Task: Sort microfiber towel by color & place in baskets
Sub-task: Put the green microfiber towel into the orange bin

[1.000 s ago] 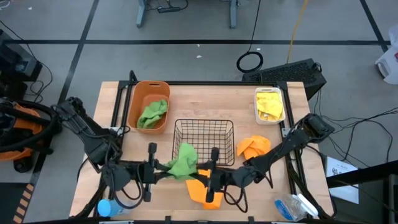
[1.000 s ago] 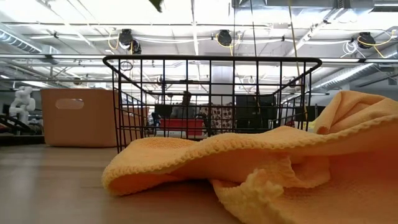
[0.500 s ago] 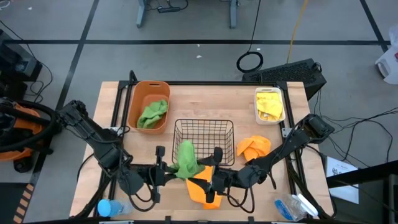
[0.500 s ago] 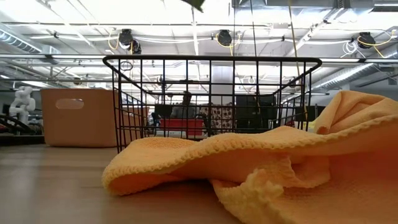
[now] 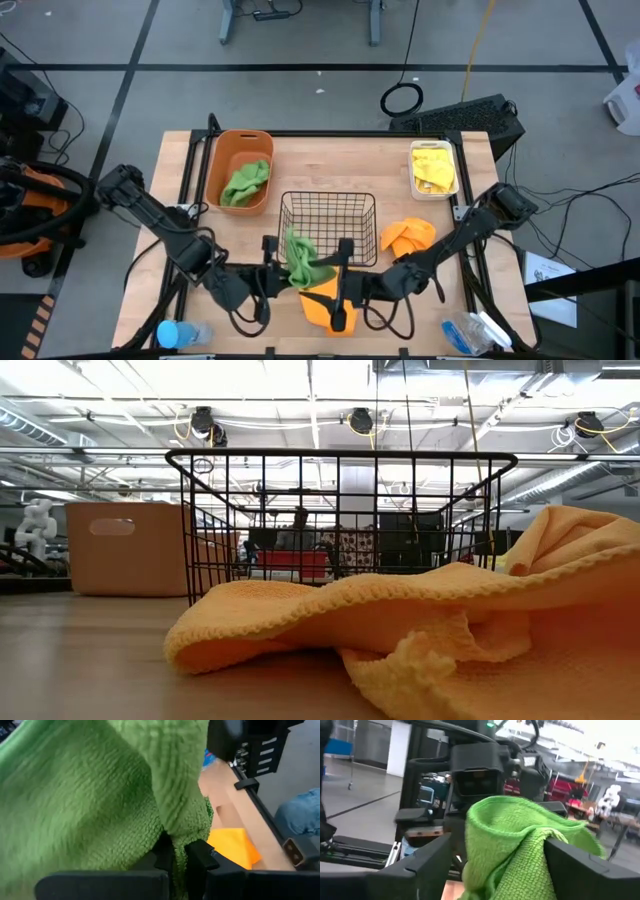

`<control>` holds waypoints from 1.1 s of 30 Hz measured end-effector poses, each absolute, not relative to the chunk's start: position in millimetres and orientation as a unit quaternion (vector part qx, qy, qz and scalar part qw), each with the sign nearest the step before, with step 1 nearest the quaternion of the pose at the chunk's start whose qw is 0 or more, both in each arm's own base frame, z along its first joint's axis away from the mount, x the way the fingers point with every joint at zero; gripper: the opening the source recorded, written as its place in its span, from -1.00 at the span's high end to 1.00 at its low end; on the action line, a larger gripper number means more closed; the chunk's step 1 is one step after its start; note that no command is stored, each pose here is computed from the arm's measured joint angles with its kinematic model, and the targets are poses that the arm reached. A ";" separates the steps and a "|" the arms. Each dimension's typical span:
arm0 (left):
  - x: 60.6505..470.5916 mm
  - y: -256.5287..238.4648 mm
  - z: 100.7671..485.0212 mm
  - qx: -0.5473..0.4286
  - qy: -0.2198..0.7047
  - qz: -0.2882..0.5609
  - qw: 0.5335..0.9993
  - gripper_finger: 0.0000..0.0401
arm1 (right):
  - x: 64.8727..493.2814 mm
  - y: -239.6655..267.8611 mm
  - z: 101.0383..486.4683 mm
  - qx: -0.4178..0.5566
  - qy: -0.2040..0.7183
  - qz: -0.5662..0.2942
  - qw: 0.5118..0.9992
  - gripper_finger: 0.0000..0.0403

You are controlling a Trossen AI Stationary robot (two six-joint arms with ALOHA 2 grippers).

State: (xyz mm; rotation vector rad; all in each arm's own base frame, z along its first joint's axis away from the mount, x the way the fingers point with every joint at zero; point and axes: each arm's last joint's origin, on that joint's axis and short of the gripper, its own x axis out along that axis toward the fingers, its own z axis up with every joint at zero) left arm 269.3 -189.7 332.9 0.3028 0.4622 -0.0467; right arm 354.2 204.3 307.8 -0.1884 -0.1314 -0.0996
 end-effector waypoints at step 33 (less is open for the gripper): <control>235.4 -223.9 332.5 0.167 0.192 0.042 0.966 -0.89 | 325.4 198.5 332.9 -0.132 0.001 -0.013 0.991 0.99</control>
